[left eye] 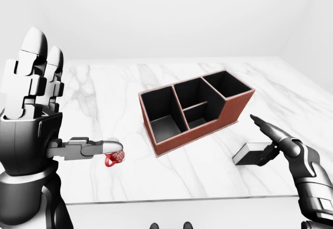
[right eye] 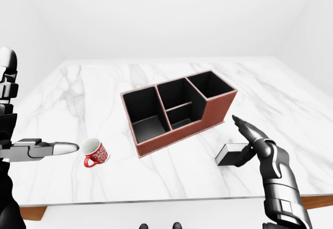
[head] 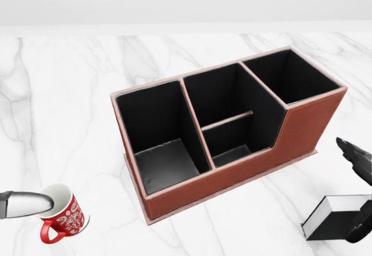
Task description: Pick up the book and place it in the back compartment of the caddy.
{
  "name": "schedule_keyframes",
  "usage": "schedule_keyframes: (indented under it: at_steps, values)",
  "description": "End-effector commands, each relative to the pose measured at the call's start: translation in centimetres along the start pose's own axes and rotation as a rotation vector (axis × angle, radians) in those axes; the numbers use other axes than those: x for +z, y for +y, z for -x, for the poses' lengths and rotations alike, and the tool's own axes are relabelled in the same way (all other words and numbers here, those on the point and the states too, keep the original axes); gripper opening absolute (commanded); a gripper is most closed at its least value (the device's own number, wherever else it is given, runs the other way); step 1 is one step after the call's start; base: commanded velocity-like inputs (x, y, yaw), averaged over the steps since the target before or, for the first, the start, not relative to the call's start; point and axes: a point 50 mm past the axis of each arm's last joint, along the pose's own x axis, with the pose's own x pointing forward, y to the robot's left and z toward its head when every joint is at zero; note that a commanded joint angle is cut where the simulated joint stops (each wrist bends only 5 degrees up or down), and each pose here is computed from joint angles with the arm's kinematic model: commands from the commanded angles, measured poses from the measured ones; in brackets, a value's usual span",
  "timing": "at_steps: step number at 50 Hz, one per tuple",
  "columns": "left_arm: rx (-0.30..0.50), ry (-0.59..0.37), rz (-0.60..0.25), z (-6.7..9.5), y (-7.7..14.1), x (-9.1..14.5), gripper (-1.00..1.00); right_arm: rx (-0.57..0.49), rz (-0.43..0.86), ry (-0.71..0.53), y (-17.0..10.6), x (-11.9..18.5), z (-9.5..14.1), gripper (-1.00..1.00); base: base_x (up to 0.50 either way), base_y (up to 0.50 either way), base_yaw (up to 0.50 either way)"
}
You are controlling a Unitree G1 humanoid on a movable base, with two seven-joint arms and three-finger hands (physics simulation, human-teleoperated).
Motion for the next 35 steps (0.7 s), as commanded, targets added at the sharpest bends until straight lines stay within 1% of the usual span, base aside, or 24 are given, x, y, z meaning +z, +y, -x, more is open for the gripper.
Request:
schedule_keyframes:
  at_steps: [1, 14, 22, 23, 24, 25, 35]
  values:
    - [-0.001, 0.001, 0.001, -0.03, -0.03, -0.04, 0.95, -0.007, 0.025, 0.031, 0.13, -0.4, -0.27, 1.0, 0.0, 0.0, 0.0]
    - [0.0, -0.011, -0.004, -0.04, 0.05, 0.23, 0.95, -0.017, 0.056, 0.057, 0.36, -0.74, -0.49, 1.0, 0.0, 0.0, 0.0]
    - [0.0, -0.003, -0.003, 0.02, 0.06, 0.09, 0.94, -0.015, 0.056, 0.058, 0.39, -0.81, -0.43, 1.0, 0.0, 0.0, 0.0]
    - [0.0, -0.002, -0.002, 0.02, 0.05, 0.06, 0.94, -0.015, 0.056, 0.059, 0.41, -0.84, -0.44, 0.58, 0.0, 0.0, 0.0]
    - [0.0, 0.0, -0.002, 0.03, 0.03, 0.03, 0.94, -0.016, 0.057, 0.061, 0.42, -0.87, -0.45, 0.07, 0.0, 0.0, 0.0]
    - [0.0, -0.001, -0.002, 0.04, 0.03, 0.05, 0.95, -0.019, 0.06, 0.066, 0.43, -0.99, -0.43, -1.0, 0.0, 0.0, 0.0]
    - [0.001, -0.008, -0.004, -0.02, 0.07, 0.16, 0.95, -0.028, 0.058, 0.064, 0.23, -0.91, -0.5, -1.0, 0.0, 0.0, 0.0]
